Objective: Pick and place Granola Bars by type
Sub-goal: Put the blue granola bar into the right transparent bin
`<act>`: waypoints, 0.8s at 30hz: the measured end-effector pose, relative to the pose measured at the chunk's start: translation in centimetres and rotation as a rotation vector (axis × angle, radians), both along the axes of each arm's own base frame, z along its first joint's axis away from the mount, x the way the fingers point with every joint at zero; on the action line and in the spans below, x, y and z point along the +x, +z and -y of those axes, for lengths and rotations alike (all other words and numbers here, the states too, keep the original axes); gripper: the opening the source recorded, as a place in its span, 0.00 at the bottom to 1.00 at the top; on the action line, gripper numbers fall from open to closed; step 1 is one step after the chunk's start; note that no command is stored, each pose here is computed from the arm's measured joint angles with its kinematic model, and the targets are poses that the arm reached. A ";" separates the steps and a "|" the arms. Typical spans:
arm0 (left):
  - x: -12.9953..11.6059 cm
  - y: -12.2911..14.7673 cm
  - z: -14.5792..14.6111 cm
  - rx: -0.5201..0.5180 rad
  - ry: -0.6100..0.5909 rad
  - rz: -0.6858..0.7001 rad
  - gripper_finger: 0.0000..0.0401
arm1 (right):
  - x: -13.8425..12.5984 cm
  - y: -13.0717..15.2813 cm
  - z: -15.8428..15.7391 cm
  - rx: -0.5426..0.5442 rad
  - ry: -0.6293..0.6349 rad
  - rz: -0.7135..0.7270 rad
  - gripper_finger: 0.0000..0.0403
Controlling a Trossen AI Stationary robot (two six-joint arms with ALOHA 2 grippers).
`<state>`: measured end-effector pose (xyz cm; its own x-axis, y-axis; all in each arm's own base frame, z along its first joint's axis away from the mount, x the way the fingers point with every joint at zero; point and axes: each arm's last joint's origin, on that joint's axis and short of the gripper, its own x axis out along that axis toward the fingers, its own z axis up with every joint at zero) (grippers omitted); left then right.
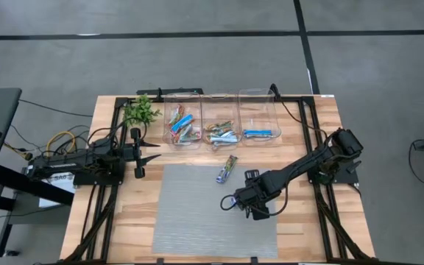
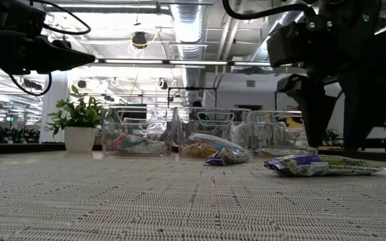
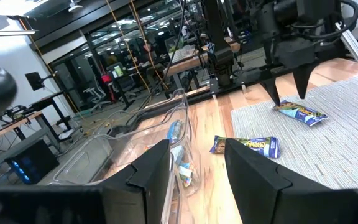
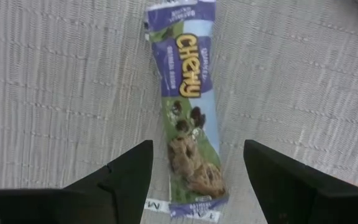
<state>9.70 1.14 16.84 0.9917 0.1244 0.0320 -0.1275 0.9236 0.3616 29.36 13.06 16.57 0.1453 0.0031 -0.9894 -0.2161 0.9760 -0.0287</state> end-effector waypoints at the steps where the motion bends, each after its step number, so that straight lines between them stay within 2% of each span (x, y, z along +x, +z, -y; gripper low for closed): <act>1: 0.0 0.0 0.0 0.000 0.000 0.000 0.37 | 0.0 -0.1 0.0 0.005 0.001 0.003 0.61; 14: 0.0 0.0 0.0 0.000 0.000 0.000 0.37 | -0.8 -1.9 0.1 0.053 0.035 -0.005 0.58; 18: 0.0 0.0 0.0 0.000 0.000 0.000 0.37 | -0.7 -1.9 0.2 0.045 0.058 -0.003 0.49; 24: 0.0 0.0 0.0 0.000 0.000 0.000 0.37 | -0.7 -1.9 0.3 -0.006 0.061 0.013 0.27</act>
